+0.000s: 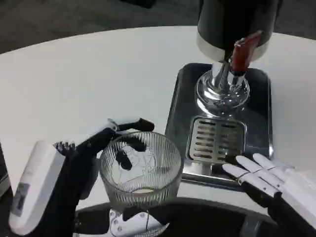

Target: Grasp the cup under the faucet to collect the drink, then remove the cup.

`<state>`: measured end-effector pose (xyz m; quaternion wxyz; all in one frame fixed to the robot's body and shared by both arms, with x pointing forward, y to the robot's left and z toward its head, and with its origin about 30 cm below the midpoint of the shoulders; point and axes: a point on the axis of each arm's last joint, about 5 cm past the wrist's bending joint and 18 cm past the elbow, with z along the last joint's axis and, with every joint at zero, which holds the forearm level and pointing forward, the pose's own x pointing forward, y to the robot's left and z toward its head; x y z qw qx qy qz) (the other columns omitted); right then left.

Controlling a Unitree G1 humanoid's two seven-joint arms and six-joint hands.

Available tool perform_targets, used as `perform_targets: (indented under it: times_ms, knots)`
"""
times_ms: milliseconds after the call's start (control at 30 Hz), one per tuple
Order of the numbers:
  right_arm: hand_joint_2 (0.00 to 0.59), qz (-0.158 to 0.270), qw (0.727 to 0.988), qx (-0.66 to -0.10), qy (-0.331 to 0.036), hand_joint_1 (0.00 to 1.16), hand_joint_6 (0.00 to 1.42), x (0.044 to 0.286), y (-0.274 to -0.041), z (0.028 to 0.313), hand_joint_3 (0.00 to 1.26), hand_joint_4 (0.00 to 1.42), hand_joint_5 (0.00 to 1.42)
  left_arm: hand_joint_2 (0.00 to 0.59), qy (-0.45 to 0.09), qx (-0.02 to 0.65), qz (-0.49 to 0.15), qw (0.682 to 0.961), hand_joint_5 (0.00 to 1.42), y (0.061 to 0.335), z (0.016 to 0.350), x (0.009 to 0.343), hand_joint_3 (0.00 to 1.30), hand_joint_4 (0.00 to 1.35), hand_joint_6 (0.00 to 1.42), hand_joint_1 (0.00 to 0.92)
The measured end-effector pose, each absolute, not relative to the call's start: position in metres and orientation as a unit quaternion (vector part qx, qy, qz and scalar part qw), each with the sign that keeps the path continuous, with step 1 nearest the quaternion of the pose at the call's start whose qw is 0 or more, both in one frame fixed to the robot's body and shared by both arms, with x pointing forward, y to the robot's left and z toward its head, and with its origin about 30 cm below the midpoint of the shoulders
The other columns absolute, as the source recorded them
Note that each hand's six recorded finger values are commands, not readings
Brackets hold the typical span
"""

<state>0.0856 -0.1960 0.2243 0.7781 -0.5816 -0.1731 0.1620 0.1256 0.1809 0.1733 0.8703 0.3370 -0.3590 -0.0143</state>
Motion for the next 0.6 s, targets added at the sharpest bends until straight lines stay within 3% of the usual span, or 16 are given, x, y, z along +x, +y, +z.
perform_targets:
  times_ms: [600]
  knots:
    - [0.431,0.159,0.779,-0.582,-0.172,0.53,0.05,0.0859,-0.1964,0.2246,0.13,0.06,0.03,0.042,-0.373,0.332,-0.018,0.866,1.18,0.1779,0.1762,0.1295,0.9,1.0,1.42,0.554]
